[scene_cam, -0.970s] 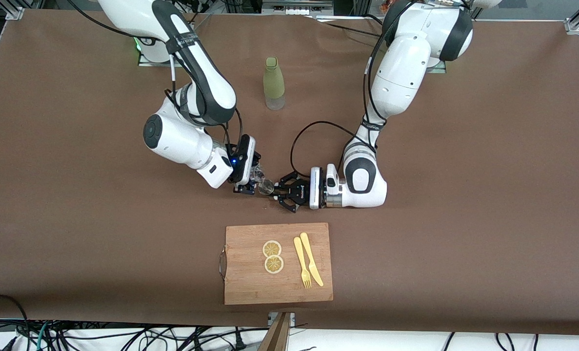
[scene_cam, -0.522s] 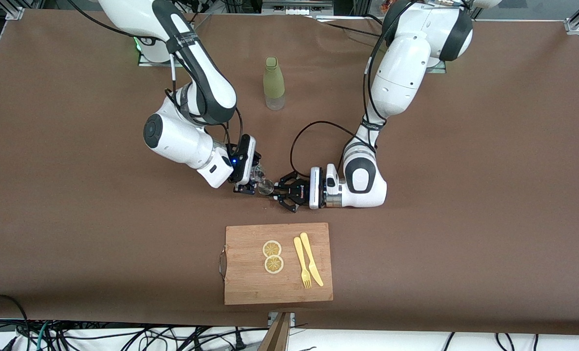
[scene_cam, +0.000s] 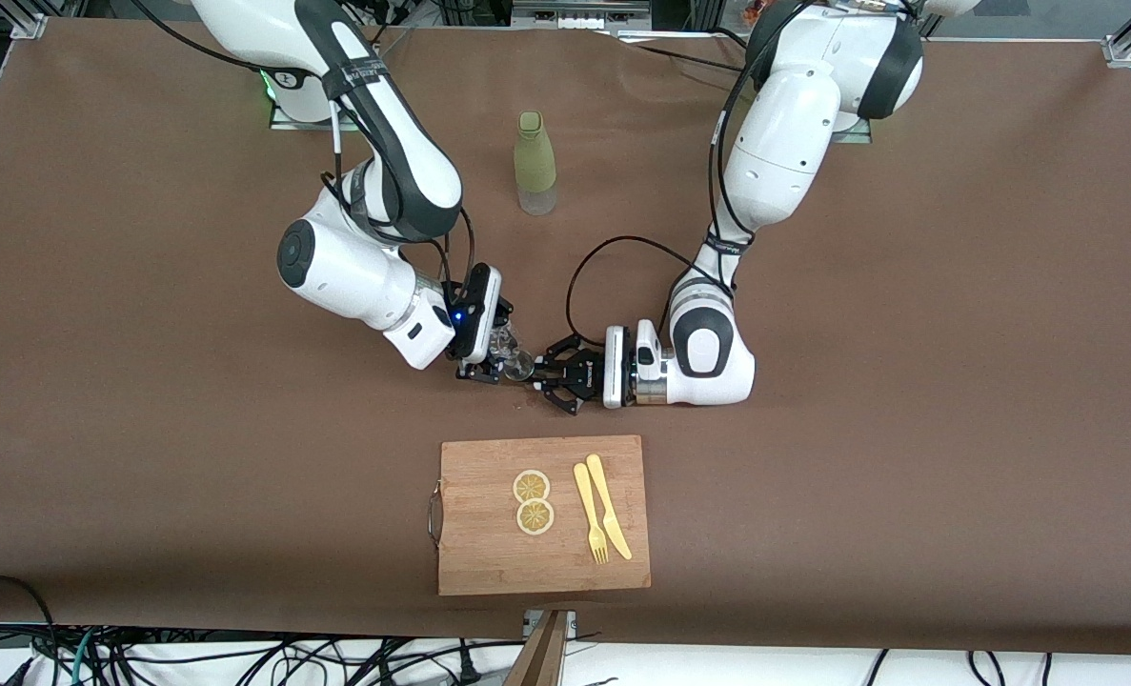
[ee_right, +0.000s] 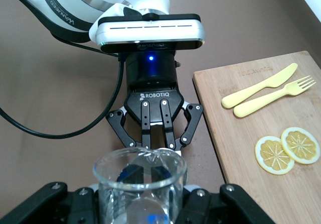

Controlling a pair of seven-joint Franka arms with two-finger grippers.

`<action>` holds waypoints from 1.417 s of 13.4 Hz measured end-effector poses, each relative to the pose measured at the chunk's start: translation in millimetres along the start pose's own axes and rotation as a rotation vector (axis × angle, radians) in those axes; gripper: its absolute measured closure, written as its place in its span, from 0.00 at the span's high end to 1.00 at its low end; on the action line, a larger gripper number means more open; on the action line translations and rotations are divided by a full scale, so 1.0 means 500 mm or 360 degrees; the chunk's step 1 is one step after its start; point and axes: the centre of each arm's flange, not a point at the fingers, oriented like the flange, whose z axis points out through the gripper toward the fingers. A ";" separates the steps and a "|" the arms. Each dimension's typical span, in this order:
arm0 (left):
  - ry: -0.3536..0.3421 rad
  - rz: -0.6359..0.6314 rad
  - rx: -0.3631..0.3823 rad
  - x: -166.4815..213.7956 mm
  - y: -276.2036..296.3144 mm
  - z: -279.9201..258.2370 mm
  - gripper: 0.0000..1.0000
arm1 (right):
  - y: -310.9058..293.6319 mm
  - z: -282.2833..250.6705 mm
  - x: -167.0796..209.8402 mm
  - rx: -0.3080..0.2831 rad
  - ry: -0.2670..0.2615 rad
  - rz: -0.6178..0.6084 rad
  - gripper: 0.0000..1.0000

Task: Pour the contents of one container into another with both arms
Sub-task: 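Tilt the glass with the right gripper to pour into the jigger, then carry the jigger and glass back to their starting spots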

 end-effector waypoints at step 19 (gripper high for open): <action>-0.0039 0.0189 -0.0153 -0.036 -0.067 -0.542 0.21 | 0.147 -0.348 -0.146 0.0060 0.0748 -0.0241 0.13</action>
